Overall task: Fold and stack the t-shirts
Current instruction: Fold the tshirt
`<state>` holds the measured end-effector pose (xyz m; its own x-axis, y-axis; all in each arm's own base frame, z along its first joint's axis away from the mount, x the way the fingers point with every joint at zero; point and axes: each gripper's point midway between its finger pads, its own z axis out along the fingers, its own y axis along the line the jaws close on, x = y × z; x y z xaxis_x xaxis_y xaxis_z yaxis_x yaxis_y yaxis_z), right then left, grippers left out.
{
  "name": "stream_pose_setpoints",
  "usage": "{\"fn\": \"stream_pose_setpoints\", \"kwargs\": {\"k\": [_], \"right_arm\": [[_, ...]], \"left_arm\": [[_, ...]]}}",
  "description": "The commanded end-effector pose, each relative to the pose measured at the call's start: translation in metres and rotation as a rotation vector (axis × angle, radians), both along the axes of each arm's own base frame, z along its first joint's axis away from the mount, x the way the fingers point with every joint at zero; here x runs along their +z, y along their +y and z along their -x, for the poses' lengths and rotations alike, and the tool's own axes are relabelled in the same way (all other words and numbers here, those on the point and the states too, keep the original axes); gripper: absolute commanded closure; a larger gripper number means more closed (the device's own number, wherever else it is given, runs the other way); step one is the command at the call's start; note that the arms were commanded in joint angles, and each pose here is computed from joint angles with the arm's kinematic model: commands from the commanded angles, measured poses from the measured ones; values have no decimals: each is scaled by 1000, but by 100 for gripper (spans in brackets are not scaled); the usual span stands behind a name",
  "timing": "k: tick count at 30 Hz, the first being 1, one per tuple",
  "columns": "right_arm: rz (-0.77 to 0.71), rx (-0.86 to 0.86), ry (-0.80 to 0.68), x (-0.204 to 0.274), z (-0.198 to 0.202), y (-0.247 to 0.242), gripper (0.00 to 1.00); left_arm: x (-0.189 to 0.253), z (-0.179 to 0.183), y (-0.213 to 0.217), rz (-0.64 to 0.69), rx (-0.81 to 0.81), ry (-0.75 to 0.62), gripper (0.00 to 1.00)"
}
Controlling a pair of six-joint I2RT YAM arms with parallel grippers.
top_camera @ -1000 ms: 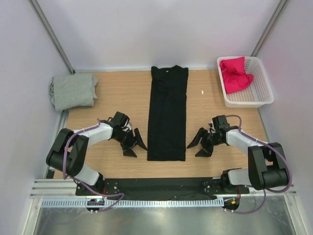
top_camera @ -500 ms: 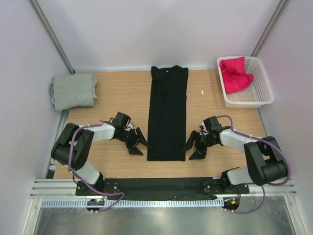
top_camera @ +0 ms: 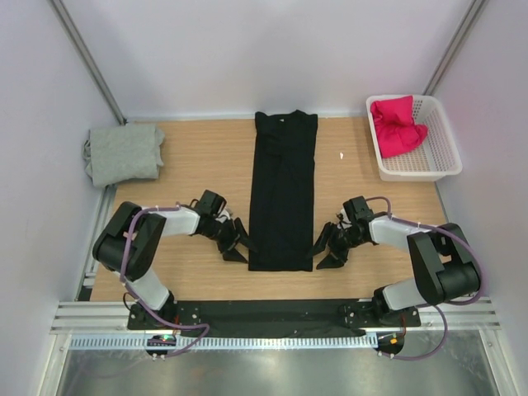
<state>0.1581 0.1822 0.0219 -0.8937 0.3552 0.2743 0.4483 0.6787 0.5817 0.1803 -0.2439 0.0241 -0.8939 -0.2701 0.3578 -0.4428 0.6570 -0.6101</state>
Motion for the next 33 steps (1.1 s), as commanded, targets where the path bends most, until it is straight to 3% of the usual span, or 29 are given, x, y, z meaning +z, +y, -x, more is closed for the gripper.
{"fn": "stream_pose_setpoints", "kwargs": {"k": [1,8,13,15,20,21,22,33], "right_arm": [[47,-6,-64,-21,-10,-2,46],[15,-23,-79,-24,-18,7,50],[9,-29,-108,-27,-25,11,55],[-2,-23,-123,-26,-28,14,60],[-21,-15,-160,-20,-31,16,80],[-27,-13,-173,-18,-33,17,93],[-30,-12,-183,-16,-34,17,98],[41,119,-277,23,-18,-4,98]], "left_arm": [[-27,0,9,-113,-4,-26,46],[-27,6,12,-116,-9,-25,55],[-28,9,12,-111,-18,-37,68],[-26,9,8,-94,-29,-51,82],[-23,6,2,-75,-44,-65,98],[-22,5,1,-70,-47,-71,100],[-20,5,-1,-65,-53,-76,100],[47,-17,-13,49,-146,-347,100]]}}
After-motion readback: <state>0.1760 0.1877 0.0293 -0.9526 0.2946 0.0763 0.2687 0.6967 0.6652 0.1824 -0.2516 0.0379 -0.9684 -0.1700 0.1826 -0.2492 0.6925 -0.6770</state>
